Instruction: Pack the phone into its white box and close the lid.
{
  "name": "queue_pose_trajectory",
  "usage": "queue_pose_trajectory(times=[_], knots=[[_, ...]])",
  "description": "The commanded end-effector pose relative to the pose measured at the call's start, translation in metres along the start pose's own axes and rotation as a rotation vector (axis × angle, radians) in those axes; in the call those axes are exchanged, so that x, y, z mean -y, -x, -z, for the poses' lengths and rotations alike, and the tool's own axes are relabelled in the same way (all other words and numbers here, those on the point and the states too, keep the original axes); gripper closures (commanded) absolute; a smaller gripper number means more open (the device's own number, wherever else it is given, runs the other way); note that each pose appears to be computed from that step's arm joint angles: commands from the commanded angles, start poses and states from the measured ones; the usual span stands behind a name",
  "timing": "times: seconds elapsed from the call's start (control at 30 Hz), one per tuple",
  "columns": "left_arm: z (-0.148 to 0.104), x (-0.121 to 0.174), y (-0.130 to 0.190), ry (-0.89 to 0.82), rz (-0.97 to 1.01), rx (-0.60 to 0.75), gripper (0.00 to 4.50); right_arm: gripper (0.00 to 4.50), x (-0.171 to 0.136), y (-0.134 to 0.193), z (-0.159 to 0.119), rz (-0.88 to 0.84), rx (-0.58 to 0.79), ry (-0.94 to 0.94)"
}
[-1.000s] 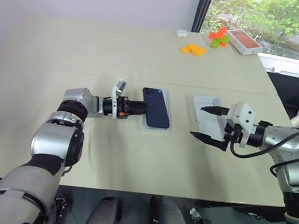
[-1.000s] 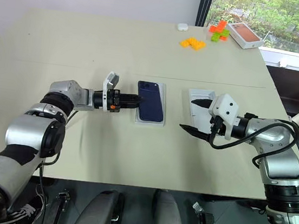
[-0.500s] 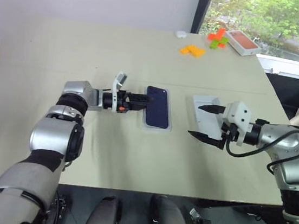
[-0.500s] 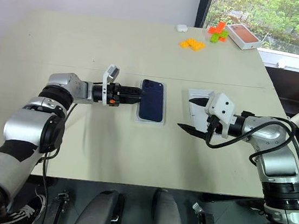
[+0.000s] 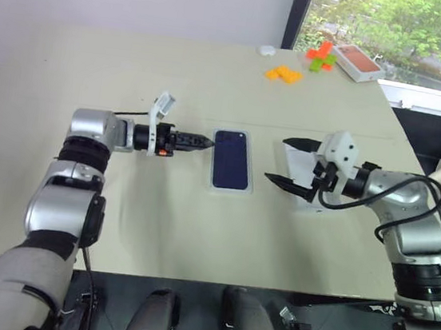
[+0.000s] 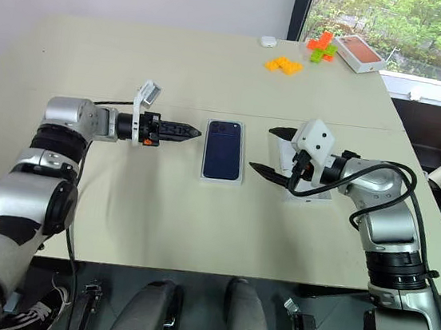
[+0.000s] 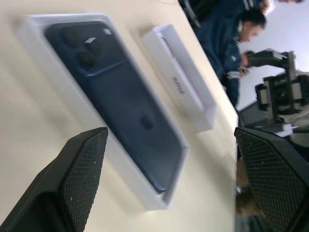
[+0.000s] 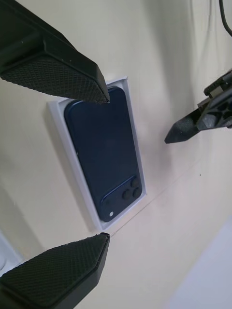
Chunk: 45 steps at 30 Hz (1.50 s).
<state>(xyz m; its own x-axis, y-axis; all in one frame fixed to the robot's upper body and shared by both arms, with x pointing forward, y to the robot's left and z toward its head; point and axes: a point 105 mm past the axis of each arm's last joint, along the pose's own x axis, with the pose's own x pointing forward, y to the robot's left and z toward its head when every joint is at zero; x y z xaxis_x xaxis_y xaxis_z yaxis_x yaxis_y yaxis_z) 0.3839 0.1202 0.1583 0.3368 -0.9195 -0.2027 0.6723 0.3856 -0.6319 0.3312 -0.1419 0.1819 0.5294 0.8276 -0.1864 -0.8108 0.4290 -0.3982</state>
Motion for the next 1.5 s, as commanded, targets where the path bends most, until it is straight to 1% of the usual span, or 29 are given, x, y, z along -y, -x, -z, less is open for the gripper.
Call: queue_pose_trajectory(times=[0.03,0.1,0.17,0.27,0.3,0.37,0.43,0.5,0.6,0.7,0.77,0.83,0.9,1.0,1.07,1.13,1.2,1.23,1.27,1.3,1.33,1.4,1.43,1.5], knots=[[-0.019,0.017,0.012,-0.309,-0.023,0.088,0.07,0.0,0.013,-0.007,-0.002,0.094,-0.064,0.044],[-0.012,0.019,0.018,-0.403,-0.05,0.091,0.07,0.0,0.023,-0.011,0.0,0.179,-0.105,-0.012],[-0.011,0.018,0.024,-0.418,-0.081,0.112,0.07,0.0,0.03,-0.015,-0.006,0.253,-0.107,-0.093],[-0.008,0.015,0.028,-0.484,-0.137,0.122,0.07,0.0,0.026,-0.015,-0.005,0.274,-0.165,-0.118],[-0.008,0.015,0.03,-0.532,-0.151,0.138,0.07,0.0,0.028,-0.014,0.0,0.317,-0.207,-0.144],[-0.007,0.022,0.034,-0.552,-0.12,0.166,0.07,0.0,0.033,-0.013,0.003,0.386,-0.258,-0.189],[-0.003,0.025,0.037,-0.593,-0.112,0.157,0.07,0.0,0.037,-0.012,0.004,0.427,-0.29,-0.216],[-0.003,0.024,0.041,-0.612,-0.119,0.173,0.07,0.0,0.041,-0.013,0.003,0.449,-0.289,-0.267],[-0.005,0.023,0.045,-0.647,-0.134,0.203,0.07,0.0,0.04,-0.017,0.002,0.447,-0.282,-0.258],[-0.005,0.03,0.05,-0.722,-0.106,0.253,0.07,0.0,0.041,-0.015,0.006,0.461,-0.295,-0.246],[-0.002,0.038,0.054,-0.754,-0.066,0.267,0.07,0.0,0.046,-0.008,0.013,0.494,-0.327,-0.282],[0.006,0.046,0.057,-0.76,-0.004,0.249,0.07,0.0,0.047,-0.007,0.013,0.489,-0.336,-0.323],[0.009,0.049,0.059,-0.787,0.016,0.25,0.07,0.0,0.047,-0.008,0.011,0.486,-0.35,-0.323],[0.007,0.047,0.061,-0.781,0.01,0.266,0.07,0.0,0.047,-0.014,0.004,0.474,-0.311,-0.348],[0.007,0.028,0.056,-0.738,-0.083,0.23,0.07,0.0,0.05,-0.018,-0.003,0.476,-0.256,-0.285],[0.006,0.015,0.05,-0.745,-0.145,0.229,0.07,0.0,0.045,-0.023,0.0,0.454,-0.246,-0.222],[0.003,0.001,0.046,-0.696,-0.229,0.246,0.07,0.0,0.043,-0.025,0.009,0.441,-0.275,-0.116],[0.006,0.0,0.042,-0.677,-0.222,0.243,0.07,0.0,0.043,-0.026,0.012,0.44,-0.273,-0.118],[0.008,0.0,0.04,-0.666,-0.213,0.24,0.61,0.54,0.044,-0.026,0.014,0.44,-0.268,-0.125],[0.007,0.0,0.038,-0.639,-0.214,0.261,0.94,0.92,0.044,-0.028,0.014,0.438,-0.279,-0.063],[0.006,0.0,0.036,-0.638,-0.217,0.271,1.41,1.35,0.043,-0.03,0.013,0.432,-0.272,-0.044],[0.008,-0.002,0.034,-0.646,-0.229,0.258,2.45,2.41,0.043,-0.033,0.01,0.422,-0.242,-0.076],[0.007,-0.008,0.032,-0.624,-0.255,0.257,2.97,2.91,0.043,-0.035,0.011,0.418,-0.249,-0.035],[0.008,-0.017,0.021,-0.621,-0.316,0.255,3.99,3.97,0.04,-0.039,0.021,0.403,-0.3,0.088]])
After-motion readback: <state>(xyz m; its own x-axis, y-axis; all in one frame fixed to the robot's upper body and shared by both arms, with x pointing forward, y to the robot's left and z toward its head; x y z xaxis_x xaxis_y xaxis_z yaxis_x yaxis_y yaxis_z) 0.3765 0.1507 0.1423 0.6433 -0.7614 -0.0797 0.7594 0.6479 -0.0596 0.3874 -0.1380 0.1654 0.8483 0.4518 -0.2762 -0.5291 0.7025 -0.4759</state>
